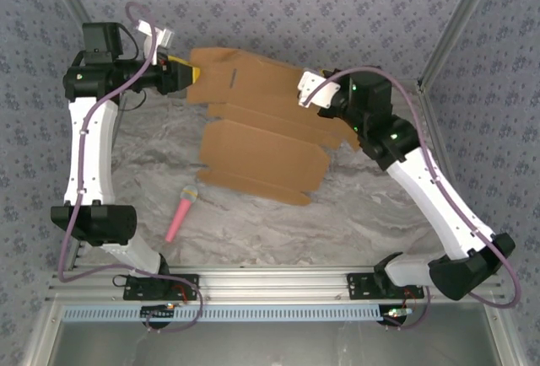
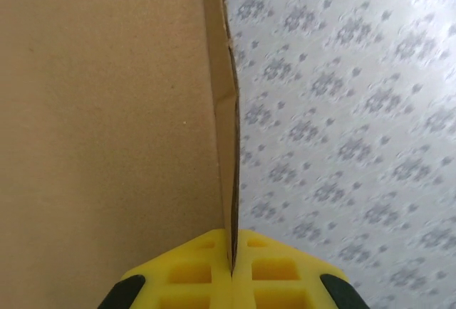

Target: Fold the paper box

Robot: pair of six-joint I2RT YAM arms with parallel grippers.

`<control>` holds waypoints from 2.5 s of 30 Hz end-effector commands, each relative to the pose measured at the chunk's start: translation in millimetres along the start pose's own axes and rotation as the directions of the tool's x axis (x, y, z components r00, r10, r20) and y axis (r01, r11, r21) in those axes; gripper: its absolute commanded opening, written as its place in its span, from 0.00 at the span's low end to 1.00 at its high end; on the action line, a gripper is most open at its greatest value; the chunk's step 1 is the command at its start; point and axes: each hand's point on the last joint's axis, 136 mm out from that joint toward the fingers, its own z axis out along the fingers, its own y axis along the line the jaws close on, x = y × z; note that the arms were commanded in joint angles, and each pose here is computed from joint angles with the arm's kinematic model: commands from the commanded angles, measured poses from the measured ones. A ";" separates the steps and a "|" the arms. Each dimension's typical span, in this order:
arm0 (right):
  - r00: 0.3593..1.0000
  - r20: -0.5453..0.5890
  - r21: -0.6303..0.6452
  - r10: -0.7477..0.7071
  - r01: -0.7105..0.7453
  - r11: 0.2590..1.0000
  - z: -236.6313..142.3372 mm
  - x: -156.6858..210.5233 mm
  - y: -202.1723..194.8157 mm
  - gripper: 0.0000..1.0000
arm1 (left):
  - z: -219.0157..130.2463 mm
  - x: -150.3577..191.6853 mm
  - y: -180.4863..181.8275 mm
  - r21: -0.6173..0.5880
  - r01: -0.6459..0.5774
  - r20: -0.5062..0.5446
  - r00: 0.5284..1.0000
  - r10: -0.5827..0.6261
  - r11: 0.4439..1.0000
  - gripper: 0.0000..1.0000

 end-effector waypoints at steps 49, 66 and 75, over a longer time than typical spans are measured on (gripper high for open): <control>0.572 -0.669 -0.205 0.474 -0.755 0.623 42.9 174.2 100.1 0.00 | 255.8 225.5 -62.5 0.064 -0.039 -0.159 0.986 0.049 0.997 0.70; 0.541 -0.711 -0.189 0.449 -0.762 0.620 56.9 196.1 108.8 0.00 | 339.3 301.1 -43.6 0.078 0.007 -0.312 0.950 0.018 0.997 0.49; 0.532 -0.713 -0.184 0.457 -0.771 0.610 58.3 197.0 117.9 0.00 | 357.1 315.4 -42.4 0.084 0.036 -0.345 0.939 -0.005 0.996 0.47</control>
